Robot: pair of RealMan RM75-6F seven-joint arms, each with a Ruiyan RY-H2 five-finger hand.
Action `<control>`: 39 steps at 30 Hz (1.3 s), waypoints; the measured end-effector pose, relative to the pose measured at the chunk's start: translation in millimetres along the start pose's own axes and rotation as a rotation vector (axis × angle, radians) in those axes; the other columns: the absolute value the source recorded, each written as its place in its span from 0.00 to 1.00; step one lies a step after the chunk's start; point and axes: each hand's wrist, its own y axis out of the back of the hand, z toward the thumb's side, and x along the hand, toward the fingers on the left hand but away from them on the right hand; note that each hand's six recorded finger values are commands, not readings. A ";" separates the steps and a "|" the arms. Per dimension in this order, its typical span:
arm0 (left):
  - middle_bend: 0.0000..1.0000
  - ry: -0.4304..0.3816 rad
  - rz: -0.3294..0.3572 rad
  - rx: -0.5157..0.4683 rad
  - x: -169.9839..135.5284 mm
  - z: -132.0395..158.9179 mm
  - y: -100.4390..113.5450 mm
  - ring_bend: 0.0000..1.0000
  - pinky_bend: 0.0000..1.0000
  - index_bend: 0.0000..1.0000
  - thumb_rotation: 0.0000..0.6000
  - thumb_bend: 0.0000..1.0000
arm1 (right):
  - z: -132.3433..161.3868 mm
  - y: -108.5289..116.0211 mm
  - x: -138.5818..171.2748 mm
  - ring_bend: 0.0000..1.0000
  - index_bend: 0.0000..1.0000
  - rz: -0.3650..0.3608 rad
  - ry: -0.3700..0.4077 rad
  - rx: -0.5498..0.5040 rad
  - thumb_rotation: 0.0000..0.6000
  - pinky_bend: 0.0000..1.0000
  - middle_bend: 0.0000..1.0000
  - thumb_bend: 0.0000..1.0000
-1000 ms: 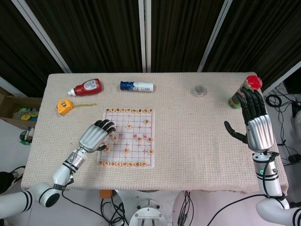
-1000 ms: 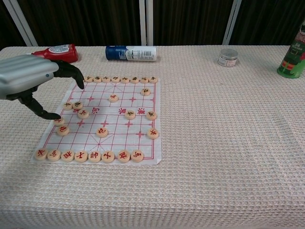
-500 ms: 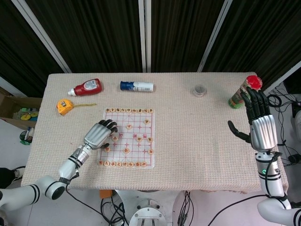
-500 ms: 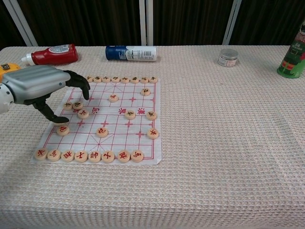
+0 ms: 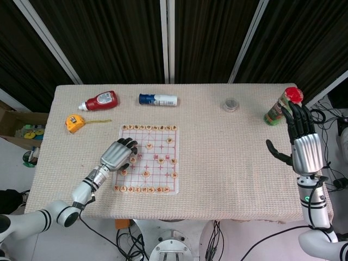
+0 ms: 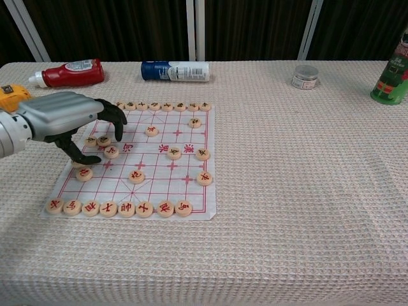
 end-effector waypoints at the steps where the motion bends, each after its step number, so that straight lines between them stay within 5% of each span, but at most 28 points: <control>1: 0.20 -0.002 -0.002 0.001 0.6 0.5 -0.6 0.15 0.25 0.40 1.00 0.29 | -0.3 0.1 0.5 0.00 0.00 0.000 -0.001 -0.002 1.00 0.00 0.00 0.24; 39: 0.20 -0.008 -0.001 -0.005 6.8 4.4 3.8 0.15 0.26 0.48 1.00 0.33 | -9.7 1.7 4.3 0.00 0.00 -0.006 -0.021 0.003 1.00 0.00 0.00 0.24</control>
